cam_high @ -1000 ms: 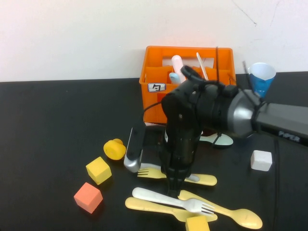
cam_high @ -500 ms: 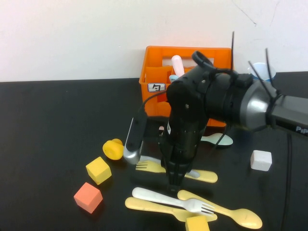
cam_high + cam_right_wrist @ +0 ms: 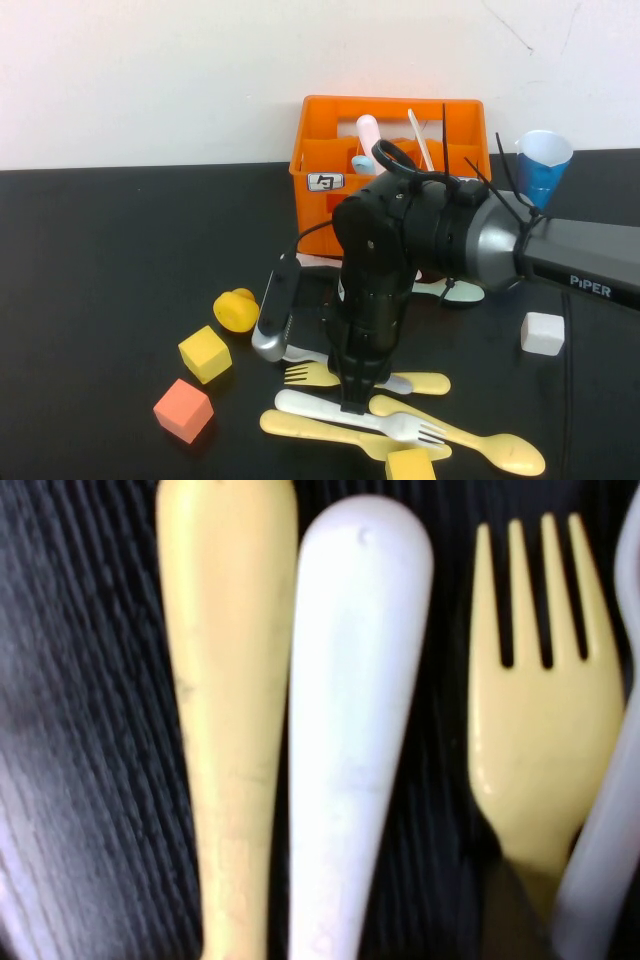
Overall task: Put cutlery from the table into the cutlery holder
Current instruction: Pick up the fork
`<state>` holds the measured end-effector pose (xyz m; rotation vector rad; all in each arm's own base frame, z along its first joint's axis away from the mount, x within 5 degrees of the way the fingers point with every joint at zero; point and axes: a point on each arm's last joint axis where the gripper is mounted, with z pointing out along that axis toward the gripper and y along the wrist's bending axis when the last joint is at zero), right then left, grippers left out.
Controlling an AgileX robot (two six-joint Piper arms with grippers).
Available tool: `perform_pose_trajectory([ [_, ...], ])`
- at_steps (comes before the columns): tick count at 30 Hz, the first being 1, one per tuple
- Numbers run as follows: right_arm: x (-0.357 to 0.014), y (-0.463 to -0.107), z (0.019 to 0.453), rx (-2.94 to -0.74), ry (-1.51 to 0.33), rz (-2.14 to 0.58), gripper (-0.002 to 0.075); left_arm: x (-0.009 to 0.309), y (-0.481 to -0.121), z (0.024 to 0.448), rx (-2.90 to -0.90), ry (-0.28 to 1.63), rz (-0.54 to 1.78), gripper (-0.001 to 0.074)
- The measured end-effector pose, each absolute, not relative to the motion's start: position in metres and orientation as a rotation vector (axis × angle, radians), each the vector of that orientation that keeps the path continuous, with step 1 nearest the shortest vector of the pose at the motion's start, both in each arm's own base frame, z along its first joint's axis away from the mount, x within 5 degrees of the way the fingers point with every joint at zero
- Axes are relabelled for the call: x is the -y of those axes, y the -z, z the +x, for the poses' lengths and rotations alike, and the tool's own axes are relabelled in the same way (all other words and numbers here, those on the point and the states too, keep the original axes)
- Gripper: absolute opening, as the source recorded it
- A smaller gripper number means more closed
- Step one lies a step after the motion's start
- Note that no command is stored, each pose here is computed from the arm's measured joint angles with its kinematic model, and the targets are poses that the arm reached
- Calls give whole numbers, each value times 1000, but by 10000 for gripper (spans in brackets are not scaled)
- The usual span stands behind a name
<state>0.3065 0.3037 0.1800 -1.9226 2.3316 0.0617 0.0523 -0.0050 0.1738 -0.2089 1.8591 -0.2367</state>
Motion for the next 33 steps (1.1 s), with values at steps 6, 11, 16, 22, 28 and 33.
perform_pose_trajectory([
  [6, -305, -180, 308, -2315, -64, -1908, 239, 5, -174, 52, -1859, 237, -209, -1],
  [11, -307, -181, 310, -2289, -66, -1886, 239, 5, -174, 52, -1859, 237, -209, -1],
  [16, -307, -183, 310, -2283, -67, -1881, 239, 5, -174, 52, -1859, 237, -209, -1],
  [22, -306, -185, 309, -2297, -68, -1881, 285, 5, -174, 52, -1859, 237, -209, -1],
  [28, -304, -204, 307, -2274, -77, -1836, 433, 5, -174, 52, -1859, 235, -207, -1],
  [33, -303, -216, 307, -2228, -66, -1807, 452, 5, -174, 52, -1859, 235, -207, -1],
])
